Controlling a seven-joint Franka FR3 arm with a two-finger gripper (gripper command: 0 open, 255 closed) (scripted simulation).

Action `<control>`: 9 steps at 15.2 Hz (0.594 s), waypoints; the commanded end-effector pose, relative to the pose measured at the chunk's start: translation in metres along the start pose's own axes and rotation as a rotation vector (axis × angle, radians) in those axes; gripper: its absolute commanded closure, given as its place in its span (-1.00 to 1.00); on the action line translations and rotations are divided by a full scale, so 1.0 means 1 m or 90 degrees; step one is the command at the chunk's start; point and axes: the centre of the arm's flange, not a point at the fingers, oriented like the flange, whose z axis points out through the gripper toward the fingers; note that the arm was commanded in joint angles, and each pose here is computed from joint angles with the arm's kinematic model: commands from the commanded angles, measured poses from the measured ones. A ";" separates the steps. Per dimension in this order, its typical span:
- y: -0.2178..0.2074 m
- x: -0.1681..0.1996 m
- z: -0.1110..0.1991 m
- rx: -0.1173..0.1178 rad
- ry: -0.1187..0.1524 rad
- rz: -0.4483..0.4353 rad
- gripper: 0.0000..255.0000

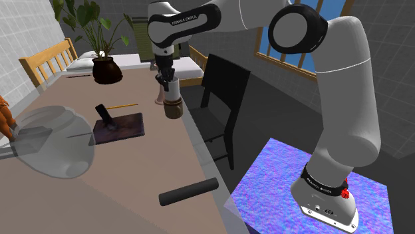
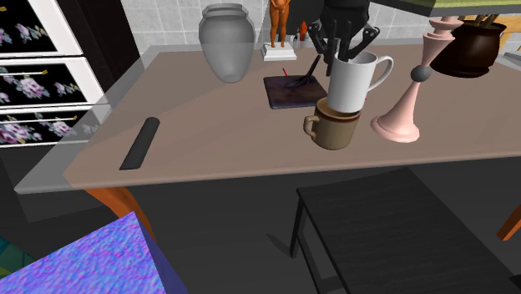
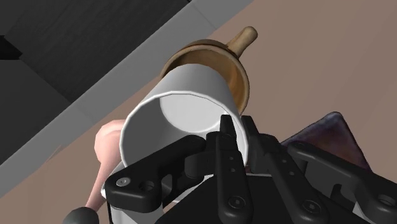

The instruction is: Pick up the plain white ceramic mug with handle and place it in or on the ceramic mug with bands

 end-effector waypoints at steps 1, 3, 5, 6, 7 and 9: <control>0.000 0.000 0.002 0.000 0.000 0.000 1.00; 0.000 0.000 0.002 0.000 0.000 0.000 1.00; 0.000 0.000 0.002 0.000 0.000 0.000 1.00; 0.000 0.000 0.002 0.000 0.000 0.000 1.00; 0.000 0.000 0.002 0.000 0.000 0.000 1.00; 0.000 0.000 0.002 0.000 0.000 0.000 -1.00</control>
